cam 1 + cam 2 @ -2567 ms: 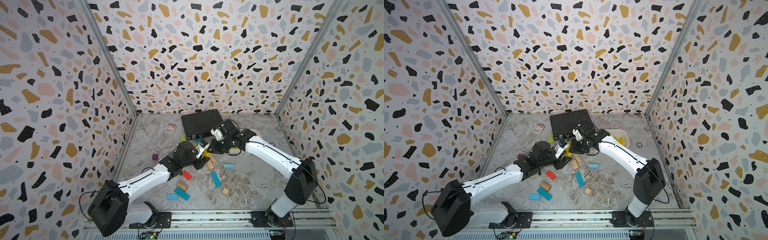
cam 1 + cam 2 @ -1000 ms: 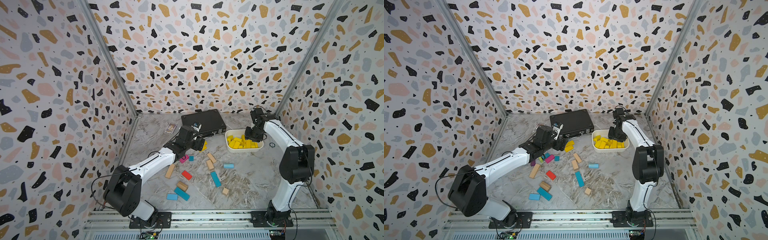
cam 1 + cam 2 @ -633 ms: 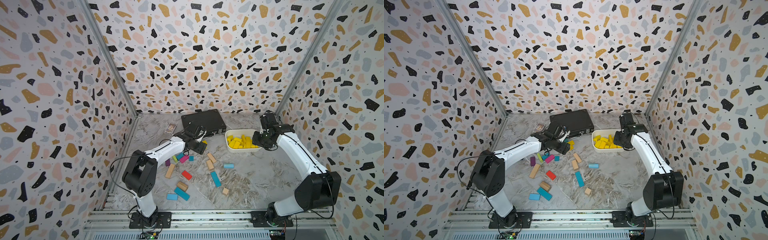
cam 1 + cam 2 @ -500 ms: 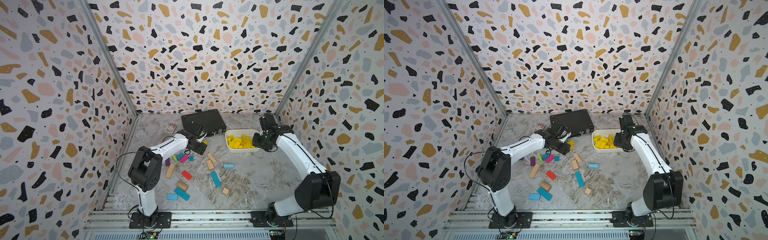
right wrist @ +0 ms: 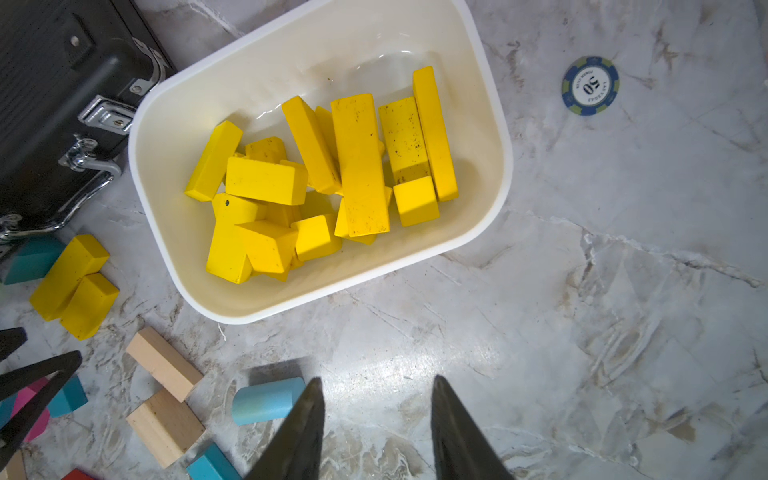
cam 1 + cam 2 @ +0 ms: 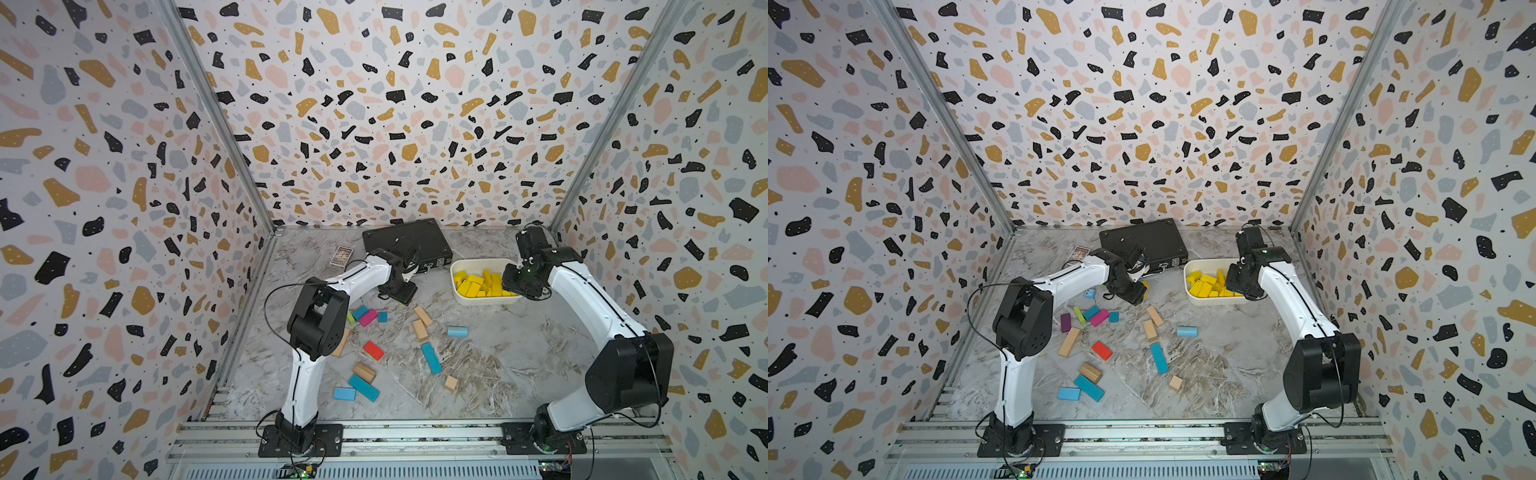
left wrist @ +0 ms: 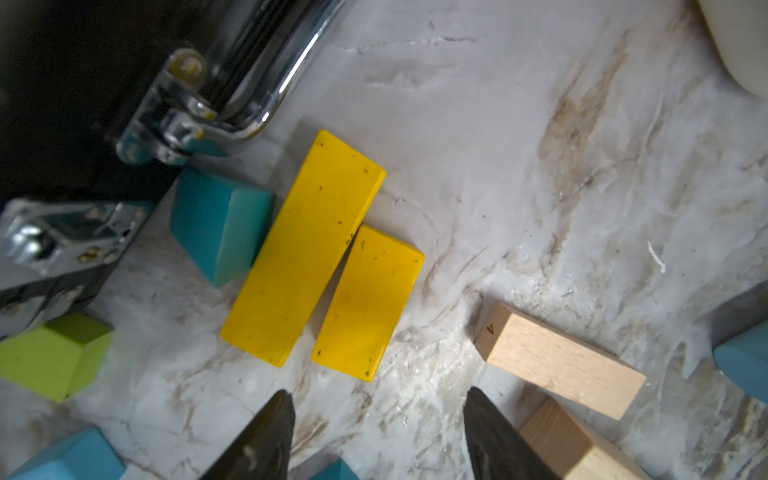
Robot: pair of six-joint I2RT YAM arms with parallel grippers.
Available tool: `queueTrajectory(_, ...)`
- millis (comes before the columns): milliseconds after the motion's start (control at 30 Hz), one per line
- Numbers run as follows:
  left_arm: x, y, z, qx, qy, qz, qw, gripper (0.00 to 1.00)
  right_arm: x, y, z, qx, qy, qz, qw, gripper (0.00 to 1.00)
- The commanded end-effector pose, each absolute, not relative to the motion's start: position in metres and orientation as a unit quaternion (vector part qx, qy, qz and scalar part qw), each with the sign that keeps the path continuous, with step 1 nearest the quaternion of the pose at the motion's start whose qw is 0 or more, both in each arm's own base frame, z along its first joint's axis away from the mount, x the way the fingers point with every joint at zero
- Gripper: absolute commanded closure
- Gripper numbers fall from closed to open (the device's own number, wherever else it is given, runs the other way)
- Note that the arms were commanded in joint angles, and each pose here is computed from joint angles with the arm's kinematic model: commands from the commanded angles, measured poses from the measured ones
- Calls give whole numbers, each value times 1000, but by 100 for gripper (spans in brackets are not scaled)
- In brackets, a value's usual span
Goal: Pick out the yellow building blocks
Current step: Pick up the building block from the center of the board.
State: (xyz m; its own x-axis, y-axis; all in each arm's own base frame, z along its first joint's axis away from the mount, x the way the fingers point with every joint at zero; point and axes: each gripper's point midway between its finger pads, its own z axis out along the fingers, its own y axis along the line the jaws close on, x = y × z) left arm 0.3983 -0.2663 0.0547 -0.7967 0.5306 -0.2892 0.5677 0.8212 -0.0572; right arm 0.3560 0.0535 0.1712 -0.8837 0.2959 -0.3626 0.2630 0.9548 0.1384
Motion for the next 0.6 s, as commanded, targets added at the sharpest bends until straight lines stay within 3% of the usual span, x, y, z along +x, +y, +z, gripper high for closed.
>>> queueTrajectory(0, 399, -266, 50, 302, 944, -67, 114, 38, 362, 52, 189, 139, 966, 43, 213, 56)
queueTrajectory(433, 404, -268, 26, 308, 945, -63, 87, 51, 364, 54, 184, 134, 969, 44, 205, 56)
queueTrajectory(567, 405, -267, 20, 315, 944, -56, 82, 65, 363, 53, 185, 135, 968, 43, 205, 56)
